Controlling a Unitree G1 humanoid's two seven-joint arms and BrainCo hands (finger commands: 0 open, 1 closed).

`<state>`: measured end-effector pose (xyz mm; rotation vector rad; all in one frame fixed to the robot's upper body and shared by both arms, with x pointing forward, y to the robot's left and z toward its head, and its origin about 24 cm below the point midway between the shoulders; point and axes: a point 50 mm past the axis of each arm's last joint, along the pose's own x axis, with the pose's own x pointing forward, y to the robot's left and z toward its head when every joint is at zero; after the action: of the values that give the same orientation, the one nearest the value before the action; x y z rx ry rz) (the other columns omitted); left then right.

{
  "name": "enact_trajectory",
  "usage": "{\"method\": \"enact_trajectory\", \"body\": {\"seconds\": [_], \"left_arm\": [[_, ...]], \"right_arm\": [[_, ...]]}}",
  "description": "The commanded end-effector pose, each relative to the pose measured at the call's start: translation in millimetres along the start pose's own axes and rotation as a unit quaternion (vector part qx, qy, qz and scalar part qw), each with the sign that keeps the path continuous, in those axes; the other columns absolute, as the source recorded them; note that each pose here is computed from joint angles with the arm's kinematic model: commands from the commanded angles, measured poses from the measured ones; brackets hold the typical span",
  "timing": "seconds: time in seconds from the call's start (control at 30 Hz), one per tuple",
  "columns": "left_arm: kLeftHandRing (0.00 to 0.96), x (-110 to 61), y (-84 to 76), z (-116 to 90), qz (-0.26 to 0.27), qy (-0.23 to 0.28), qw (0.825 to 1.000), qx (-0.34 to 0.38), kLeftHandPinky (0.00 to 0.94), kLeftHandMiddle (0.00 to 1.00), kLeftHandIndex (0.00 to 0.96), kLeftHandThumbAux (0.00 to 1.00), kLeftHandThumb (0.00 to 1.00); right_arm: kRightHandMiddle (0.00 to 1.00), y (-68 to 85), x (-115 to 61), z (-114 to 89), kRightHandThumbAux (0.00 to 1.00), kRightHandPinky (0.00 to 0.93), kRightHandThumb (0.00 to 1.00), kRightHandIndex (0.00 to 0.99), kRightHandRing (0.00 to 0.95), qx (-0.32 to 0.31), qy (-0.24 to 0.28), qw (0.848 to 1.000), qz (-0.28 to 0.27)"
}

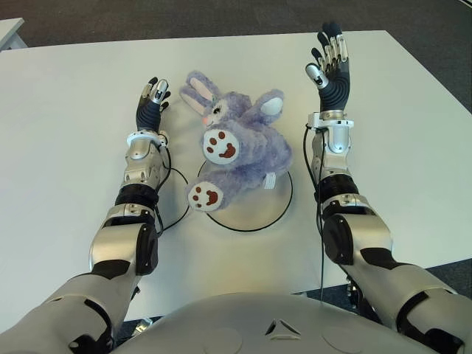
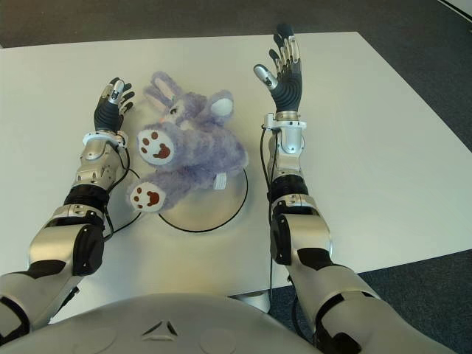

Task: Put the doll into the plate.

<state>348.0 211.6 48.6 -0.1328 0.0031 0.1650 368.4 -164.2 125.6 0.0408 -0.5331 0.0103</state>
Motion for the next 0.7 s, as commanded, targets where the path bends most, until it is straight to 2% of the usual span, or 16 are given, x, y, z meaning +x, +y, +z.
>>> {"method": "enact_trajectory", "body": {"seconds": [0.03, 0.23, 0.7], "left_arm": [[0.162, -7.3, 6.5, -14.0, 0.006, 0.031, 0.999, -0.002, 0.08, 0.173, 0.003, 0.416, 0.0], [0.158, -9.4, 6.2, -13.8, 0.002, 0.027, 1.0, 0.003, 0.084, 0.169, 0.0, 0.409, 0.0], [0.141, -12.2, 9.3, -12.9, -0.002, 0.025, 1.0, 0.001, 0.075, 0.152, 0.0, 0.408, 0.0]], "right_arm": [[0.0, -2.3, -1.5, -10.1, 0.628, 0.0, 0.0, 0.0, 0.0, -0.01, 0.032, 0.999, -0.014], [0.0, -6.7, -5.7, -20.3, 0.634, 0.0, 0.0, 0.0, 0.0, -0.02, 0.07, 0.997, -0.032], [0.003, -11.8, -13.5, -28.0, 0.652, 0.0, 0.0, 0.0, 0.0, -0.025, 0.093, 0.994, -0.052]]}}
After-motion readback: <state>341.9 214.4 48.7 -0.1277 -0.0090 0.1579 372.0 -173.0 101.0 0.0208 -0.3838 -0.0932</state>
